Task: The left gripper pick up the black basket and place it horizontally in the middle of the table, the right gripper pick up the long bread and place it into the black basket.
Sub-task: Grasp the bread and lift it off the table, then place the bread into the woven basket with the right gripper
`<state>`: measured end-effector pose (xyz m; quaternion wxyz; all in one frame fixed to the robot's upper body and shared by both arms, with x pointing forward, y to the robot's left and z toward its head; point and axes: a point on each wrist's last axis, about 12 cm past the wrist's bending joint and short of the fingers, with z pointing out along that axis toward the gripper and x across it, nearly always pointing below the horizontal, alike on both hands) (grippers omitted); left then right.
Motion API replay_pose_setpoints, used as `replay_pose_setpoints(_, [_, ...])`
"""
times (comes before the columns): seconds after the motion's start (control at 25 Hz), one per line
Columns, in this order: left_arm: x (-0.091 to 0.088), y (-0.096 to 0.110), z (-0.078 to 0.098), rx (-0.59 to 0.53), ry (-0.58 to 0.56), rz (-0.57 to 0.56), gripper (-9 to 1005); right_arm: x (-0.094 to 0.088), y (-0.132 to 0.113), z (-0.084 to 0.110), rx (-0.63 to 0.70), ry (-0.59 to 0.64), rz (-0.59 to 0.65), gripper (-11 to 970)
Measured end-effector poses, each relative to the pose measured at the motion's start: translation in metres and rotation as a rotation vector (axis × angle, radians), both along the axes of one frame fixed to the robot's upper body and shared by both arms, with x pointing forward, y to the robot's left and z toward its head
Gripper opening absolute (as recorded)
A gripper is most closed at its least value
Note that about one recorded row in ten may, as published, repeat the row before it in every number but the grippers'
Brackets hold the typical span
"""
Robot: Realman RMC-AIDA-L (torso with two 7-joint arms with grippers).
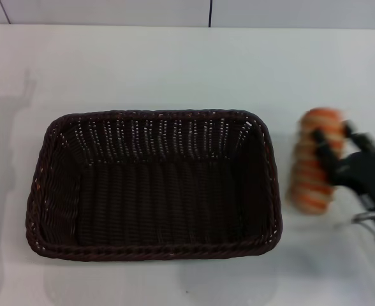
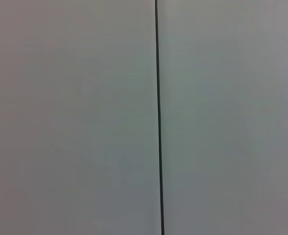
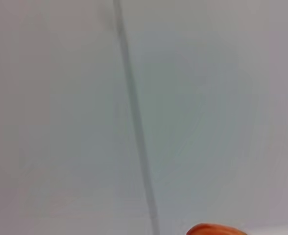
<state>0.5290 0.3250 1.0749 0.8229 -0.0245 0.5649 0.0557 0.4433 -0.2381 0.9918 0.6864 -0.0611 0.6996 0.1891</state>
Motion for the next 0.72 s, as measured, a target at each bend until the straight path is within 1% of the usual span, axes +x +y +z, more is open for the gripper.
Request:
replay_pose_setpoints(0.04, [0.0,0.0,0.0,0.0,0.0,0.0,807,-0.011,-0.011,0.009,0.028,-0.091,-0.048,565])
replay_pose_setpoints(0.08, [0.0,0.0,0.0,0.0,0.0,0.0,807,-0.011,-0.011,0.009,0.028,-0.091,-0.048,556])
replay_pose_setpoints(0.12, [-0.001,0.0,0.0,0.0,0.0,0.001,807,-0.017,-0.015,0.015,0.044,-0.155,-0.063,546])
replay_pose_setpoints(0.16, [-0.001,0.001,0.0,0.0,0.0,0.002,807,-0.028,-0.017,0.028,0.076,-0.276,-0.056,537])
replay_pose_setpoints(0.2, [-0.001,0.001,0.0,0.0,0.0,0.002,807,-0.028,-0.017,0.028,0.076,-0.276,-0.056,528])
replay_pose_setpoints(0.24, [-0.001,0.001,0.0,0.0,0.0,0.002,807,-0.037,-0.014,0.039,0.112,-0.38,-0.013,520])
replay_pose_setpoints(0.28, [-0.001,0.001,0.0,0.0,0.0,0.002,807,-0.037,-0.014,0.039,0.112,-0.38,-0.013,511])
replay_pose_setpoints(0.32, [-0.001,0.001,0.0,-0.001,0.0,0.002,807,-0.04,-0.011,0.045,0.131,-0.429,0.02,503])
replay_pose_setpoints(0.36, [-0.001,0.0,0.0,-0.001,0.0,0.0,807,-0.042,-0.004,0.054,0.168,-0.501,0.089,495])
replay_pose_setpoints(0.4, [-0.001,0.0,-0.001,-0.001,0.001,-0.002,807,-0.042,0.0,0.057,0.182,-0.523,0.119,486])
replay_pose_setpoints(0.48, [-0.001,-0.001,-0.001,0.0,0.001,-0.006,807,-0.035,0.01,0.062,0.207,-0.548,0.188,438])
replay_pose_setpoints(0.52, [-0.001,-0.002,-0.001,0.0,0.001,-0.007,807,-0.035,0.01,0.062,0.207,-0.548,0.188,434])
replay_pose_setpoints(0.56, [-0.001,-0.003,-0.001,0.001,0.001,-0.012,807,-0.025,0.022,0.065,0.213,-0.548,0.256,431])
replay_pose_setpoints(0.6, [-0.001,-0.003,-0.001,0.001,0.001,-0.012,807,-0.025,0.022,0.065,0.213,-0.548,0.256,427])
replay_pose_setpoints(0.72, [-0.002,-0.003,-0.001,0.001,0.001,-0.013,807,-0.008,0.04,0.066,0.196,-0.503,0.351,417])
